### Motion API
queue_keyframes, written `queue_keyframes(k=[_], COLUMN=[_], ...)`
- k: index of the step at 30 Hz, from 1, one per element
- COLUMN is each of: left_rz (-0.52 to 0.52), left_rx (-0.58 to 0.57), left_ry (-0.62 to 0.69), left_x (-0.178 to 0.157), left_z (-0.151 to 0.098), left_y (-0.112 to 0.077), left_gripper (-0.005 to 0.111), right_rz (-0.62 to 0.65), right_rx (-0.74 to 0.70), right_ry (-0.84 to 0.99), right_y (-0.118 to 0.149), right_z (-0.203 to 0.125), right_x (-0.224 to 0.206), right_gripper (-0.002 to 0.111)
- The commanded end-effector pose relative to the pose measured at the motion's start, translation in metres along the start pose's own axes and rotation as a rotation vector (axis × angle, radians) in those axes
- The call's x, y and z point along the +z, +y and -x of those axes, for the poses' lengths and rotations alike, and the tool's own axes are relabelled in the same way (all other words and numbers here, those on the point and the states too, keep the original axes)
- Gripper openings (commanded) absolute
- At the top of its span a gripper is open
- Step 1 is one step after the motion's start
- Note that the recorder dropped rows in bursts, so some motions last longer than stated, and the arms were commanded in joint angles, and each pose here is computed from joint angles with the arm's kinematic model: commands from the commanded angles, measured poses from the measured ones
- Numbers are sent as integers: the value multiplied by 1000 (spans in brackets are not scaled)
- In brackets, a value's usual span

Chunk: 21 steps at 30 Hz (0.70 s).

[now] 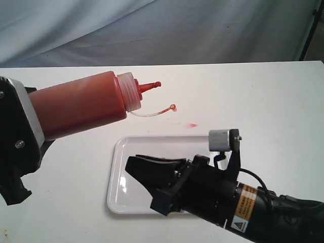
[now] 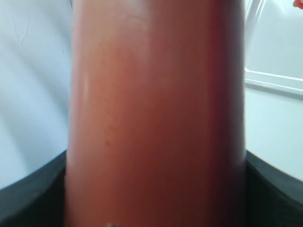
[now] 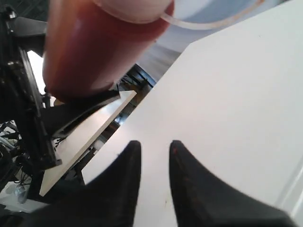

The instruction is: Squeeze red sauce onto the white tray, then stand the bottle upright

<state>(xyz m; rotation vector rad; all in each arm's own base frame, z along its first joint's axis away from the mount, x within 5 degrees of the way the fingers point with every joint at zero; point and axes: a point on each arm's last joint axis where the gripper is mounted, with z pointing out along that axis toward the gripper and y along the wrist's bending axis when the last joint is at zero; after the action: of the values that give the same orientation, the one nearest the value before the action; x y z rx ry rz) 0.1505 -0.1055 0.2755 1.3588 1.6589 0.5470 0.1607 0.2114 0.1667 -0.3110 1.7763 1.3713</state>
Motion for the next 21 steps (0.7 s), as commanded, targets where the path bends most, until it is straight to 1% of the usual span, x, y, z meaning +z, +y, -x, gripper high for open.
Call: queue_keyframes(k=[1, 2, 4, 5, 6, 8, 13, 17, 21], left_rz=[22, 24, 27, 27, 27, 27, 25, 7, -15], left_rx=[-43, -38, -35, -35, -35, -39, -74, -146, -224], left_ry=[-64, -70, -71, -71, -71, -71, -76, -122, -160], left_x=[-4, -4, -4, -4, -4, -4, -4, -4, -5], left_z=[5, 6, 6, 6, 6, 6, 6, 10, 14], left_y=[4, 4, 4, 4, 4, 4, 4, 3, 2], left_gripper=[0, 0, 0, 0, 0, 0, 0, 0, 0], right_rz=[80, 86, 96, 98, 85, 77, 124, 154, 165], right_rx=[-101, -104, -108, -110, -113, -117, -154, -165, -230], right_ry=[-43, -52, -68, -71, -60, -55, -79, -123, -153], right_y=[10, 11, 13, 14, 13, 13, 20, 24, 28], right_z=[12, 14, 18, 20, 20, 22, 28, 35, 41], right_x=[15, 17, 21, 23, 25, 29, 34, 37, 42], right_gripper=[58, 69, 85, 90, 92, 94, 94, 94, 94])
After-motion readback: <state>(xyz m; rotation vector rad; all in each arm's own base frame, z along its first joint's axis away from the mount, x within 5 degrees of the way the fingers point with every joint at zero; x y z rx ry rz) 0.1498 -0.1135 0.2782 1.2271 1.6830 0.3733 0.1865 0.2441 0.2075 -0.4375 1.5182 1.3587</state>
